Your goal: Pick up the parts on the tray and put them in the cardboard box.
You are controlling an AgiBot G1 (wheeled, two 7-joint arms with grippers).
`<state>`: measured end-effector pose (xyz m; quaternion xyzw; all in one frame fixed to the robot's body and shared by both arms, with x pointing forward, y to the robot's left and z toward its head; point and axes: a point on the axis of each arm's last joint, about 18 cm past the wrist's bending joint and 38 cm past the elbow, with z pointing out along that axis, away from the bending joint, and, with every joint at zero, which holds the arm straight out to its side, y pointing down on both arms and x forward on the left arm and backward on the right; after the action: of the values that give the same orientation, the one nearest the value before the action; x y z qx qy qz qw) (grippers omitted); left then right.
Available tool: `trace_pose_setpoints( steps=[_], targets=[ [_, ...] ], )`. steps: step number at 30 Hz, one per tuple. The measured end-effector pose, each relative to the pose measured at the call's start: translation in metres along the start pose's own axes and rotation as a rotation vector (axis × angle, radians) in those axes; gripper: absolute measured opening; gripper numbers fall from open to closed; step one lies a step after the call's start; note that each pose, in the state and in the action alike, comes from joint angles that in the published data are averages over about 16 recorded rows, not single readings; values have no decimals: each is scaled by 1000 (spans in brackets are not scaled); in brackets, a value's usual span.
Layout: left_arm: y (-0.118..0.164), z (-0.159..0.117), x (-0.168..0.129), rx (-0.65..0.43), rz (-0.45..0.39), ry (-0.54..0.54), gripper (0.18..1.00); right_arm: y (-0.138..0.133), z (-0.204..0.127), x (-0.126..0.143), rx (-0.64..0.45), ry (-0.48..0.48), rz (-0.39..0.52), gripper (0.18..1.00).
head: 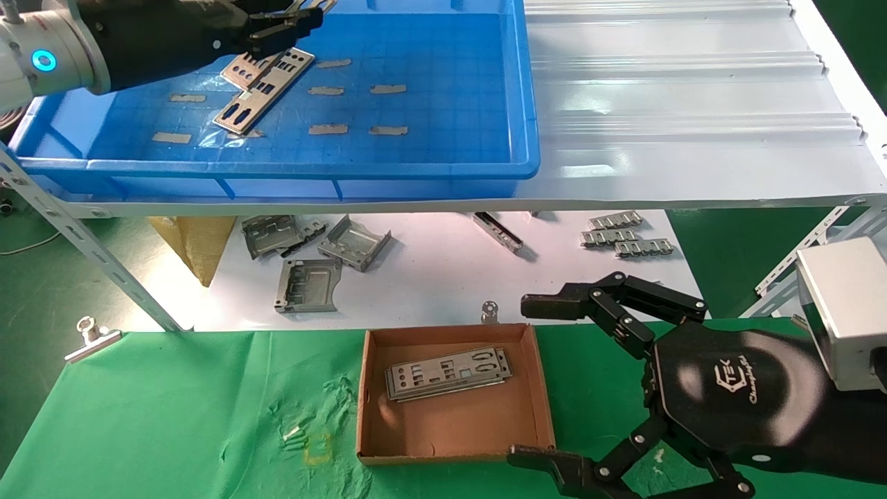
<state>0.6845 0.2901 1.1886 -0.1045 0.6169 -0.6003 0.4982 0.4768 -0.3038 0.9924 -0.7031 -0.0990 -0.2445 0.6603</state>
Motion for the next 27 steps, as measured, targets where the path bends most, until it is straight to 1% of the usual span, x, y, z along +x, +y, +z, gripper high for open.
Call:
trace_pose_setpoints(
  steps=[3, 8, 12, 15, 17, 20, 24, 27],
  targets=[
    [-8, -2, 16, 21, 23, 95, 455, 0, 0, 0, 0, 0, 0, 1000],
    [-13, -7, 51, 41, 75, 288, 454, 0, 0, 0, 0, 0, 0, 1000],
    [-9, -10, 81, 43, 123, 442, 453, 0, 0, 0, 0, 0, 0, 1000],
    [0, -13, 102, 34, 161, 537, 453, 0, 0, 0, 0, 0, 0, 1000],
    [11, -13, 114, 19, 183, 588, 453, 0, 0, 0, 0, 0, 0, 1000],
    [34, -10, 134, -13, 210, 647, 453, 0, 0, 0, 0, 0, 0, 1000],
    [76, -1, 160, -68, 232, 689, 453, 0, 0, 0, 0, 0, 0, 1000],
    [111, 6, 179, -109, 239, 701, 452, 0, 0, 0, 0, 0, 0, 1000]
  ],
)
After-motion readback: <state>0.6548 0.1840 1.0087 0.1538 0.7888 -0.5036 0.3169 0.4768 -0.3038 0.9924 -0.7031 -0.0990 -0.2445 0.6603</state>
